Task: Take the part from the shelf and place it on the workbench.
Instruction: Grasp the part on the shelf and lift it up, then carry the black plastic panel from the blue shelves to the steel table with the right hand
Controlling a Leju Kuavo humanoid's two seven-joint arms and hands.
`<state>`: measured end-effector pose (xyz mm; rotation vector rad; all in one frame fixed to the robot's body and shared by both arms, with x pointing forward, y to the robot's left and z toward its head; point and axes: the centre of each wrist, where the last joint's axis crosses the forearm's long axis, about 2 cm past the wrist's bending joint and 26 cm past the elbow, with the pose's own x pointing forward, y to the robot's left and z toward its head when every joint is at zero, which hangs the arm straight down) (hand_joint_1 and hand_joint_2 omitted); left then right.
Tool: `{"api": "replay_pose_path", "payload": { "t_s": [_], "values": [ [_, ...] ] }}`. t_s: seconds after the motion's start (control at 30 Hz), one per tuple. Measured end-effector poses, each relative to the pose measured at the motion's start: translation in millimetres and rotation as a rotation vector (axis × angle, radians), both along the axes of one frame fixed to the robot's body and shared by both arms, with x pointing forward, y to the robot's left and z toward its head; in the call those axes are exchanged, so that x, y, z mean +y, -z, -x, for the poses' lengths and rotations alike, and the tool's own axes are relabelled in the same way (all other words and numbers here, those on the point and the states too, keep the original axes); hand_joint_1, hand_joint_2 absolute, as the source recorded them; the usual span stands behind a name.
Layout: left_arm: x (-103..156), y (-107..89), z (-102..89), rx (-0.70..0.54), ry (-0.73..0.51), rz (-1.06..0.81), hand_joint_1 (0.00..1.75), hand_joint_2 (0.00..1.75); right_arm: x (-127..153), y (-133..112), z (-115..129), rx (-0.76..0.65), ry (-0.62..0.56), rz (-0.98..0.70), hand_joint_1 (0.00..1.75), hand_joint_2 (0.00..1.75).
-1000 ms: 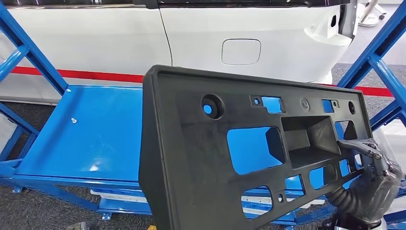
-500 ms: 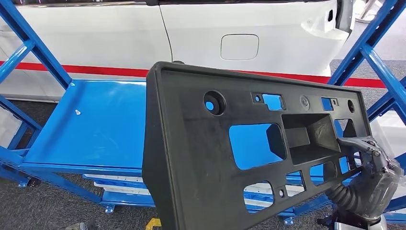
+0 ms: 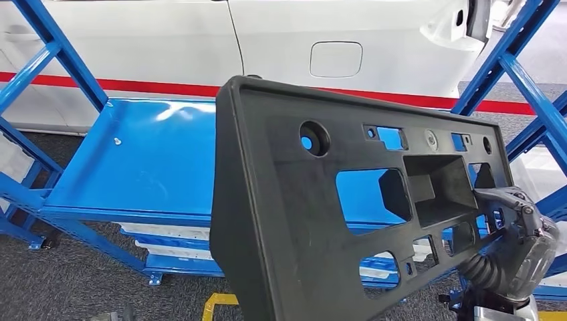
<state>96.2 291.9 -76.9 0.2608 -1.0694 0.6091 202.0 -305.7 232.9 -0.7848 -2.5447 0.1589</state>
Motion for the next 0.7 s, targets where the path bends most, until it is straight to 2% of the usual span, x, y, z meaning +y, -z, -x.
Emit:
{"api": "replay_pose_path", "payload": {
  "t_s": [0.7],
  "values": [
    [5.0, 6.3, 7.5, 0.038, -0.024, -0.046, 0.0, 0.0, -4.9, 9.7, -3.8, 0.02, 0.013, -0.018, 1.75, 1.75]
  ]
}}
